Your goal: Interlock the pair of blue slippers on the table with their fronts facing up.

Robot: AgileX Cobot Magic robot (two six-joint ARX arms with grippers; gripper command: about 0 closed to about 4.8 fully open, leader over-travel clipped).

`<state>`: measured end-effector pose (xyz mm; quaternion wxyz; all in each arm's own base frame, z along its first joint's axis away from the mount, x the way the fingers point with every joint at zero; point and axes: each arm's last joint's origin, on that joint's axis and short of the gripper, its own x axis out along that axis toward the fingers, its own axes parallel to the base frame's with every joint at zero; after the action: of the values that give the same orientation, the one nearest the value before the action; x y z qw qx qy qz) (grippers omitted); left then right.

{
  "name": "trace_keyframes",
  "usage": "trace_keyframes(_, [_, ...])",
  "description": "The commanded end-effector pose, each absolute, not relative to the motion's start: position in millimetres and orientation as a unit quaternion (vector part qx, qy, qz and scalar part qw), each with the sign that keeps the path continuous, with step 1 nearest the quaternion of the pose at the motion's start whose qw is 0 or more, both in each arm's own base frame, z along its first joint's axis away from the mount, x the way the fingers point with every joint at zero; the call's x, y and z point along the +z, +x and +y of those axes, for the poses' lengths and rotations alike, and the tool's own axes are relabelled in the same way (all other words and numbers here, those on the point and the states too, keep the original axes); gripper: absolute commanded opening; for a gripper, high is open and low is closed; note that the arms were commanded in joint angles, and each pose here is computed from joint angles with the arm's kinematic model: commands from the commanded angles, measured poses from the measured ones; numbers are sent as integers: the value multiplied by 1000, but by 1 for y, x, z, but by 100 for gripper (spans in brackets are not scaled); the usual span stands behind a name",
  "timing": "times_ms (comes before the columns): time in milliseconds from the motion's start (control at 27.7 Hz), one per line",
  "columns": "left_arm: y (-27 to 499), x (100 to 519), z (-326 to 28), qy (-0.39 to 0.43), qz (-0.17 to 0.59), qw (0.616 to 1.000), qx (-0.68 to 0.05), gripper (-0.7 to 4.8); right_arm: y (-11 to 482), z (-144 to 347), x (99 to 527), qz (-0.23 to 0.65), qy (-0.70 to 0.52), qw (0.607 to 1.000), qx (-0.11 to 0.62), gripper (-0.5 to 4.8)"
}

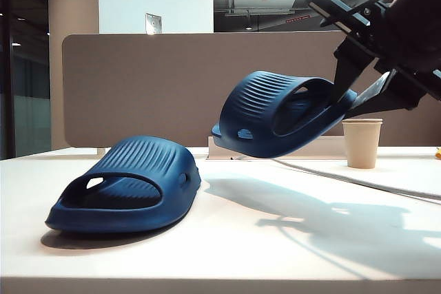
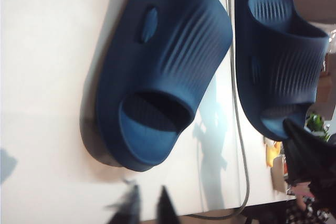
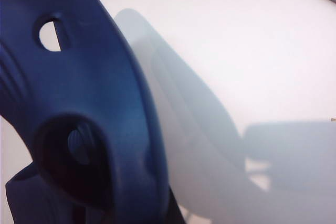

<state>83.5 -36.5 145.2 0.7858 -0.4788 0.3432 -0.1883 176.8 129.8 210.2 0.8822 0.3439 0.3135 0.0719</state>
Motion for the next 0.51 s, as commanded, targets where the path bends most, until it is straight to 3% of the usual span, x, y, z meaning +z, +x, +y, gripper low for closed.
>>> trace_keyframes(36, [84, 146, -36, -463, 333, 798, -195, 45, 178, 131, 215, 303, 341, 886, 88, -1])
trace_keyframes(289, [84, 150, -36, -461, 322, 804, -193, 44, 177, 131, 215, 307, 341, 884, 96, -1])
trace_keyframes(506, [83, 179, -34, -437, 263, 837, -199, 44, 177, 132, 215, 309, 336, 884, 101, -1])
